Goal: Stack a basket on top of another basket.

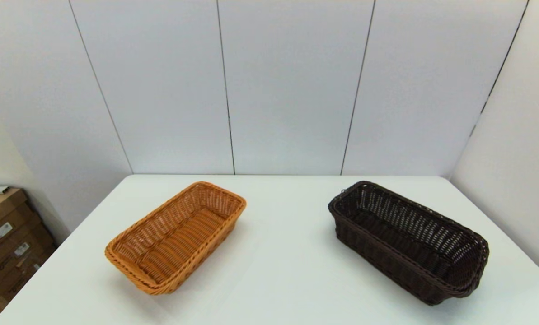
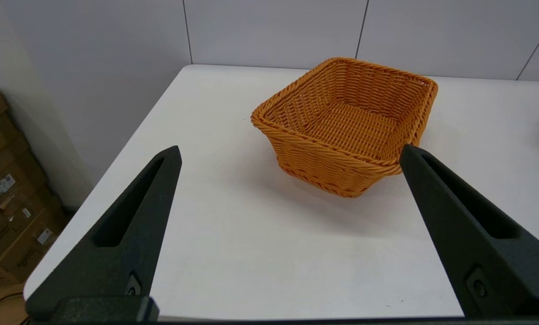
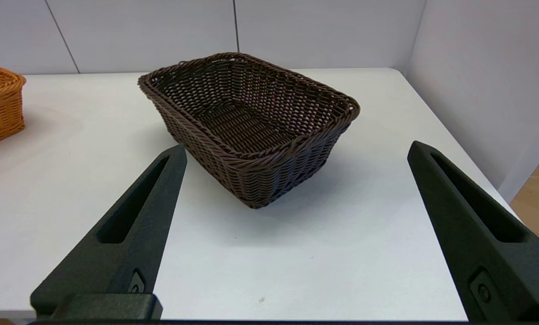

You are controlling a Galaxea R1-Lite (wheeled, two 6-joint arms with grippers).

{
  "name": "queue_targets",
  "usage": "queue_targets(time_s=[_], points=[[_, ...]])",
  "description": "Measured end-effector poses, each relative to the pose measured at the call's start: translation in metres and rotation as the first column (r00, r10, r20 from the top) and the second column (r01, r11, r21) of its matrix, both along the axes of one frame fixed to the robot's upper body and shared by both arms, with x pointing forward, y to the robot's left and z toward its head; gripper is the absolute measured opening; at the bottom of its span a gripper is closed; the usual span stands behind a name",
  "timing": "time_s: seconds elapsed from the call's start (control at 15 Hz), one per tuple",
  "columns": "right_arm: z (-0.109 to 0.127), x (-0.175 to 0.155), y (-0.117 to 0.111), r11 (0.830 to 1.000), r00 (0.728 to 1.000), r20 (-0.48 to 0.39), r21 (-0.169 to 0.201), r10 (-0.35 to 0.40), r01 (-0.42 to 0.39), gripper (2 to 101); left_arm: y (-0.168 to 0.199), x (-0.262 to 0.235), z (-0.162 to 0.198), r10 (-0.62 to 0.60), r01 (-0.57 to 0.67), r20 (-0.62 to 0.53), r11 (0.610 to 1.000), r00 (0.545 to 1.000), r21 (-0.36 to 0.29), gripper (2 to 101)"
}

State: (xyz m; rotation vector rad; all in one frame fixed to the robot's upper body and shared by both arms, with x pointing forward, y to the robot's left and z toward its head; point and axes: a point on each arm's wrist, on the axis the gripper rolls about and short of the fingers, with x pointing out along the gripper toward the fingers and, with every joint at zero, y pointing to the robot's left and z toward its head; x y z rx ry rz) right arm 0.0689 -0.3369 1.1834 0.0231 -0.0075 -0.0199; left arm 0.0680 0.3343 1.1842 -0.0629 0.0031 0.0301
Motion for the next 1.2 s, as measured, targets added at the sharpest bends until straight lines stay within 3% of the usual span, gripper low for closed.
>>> queue_targets(time_s=[0.6, 0.93, 1.2], points=[[0.0, 0.0, 0.0, 1.0, 1.0, 0.0, 0.0, 0.0, 0.0, 97.1, 0.0, -0.003, 0.01, 0.011, -0.011, 0.025, 1.0, 1.0, 0.028, 97.8], [0.0, 0.0, 0.0, 1.0, 1.0, 0.0, 0.0, 0.0, 0.0, 97.1, 0.002, -0.011, 0.098, 0.08, -0.077, 0.122, 0.996, 0.989, -0.034, 97.8], [0.0, 0.0, 0.0, 1.0, 1.0, 0.0, 0.0, 0.0, 0.0, 97.1, 0.004, 0.036, 0.175, 0.194, -0.189, 0.024, 0.972, 0.981, -0.143, 97.8]])
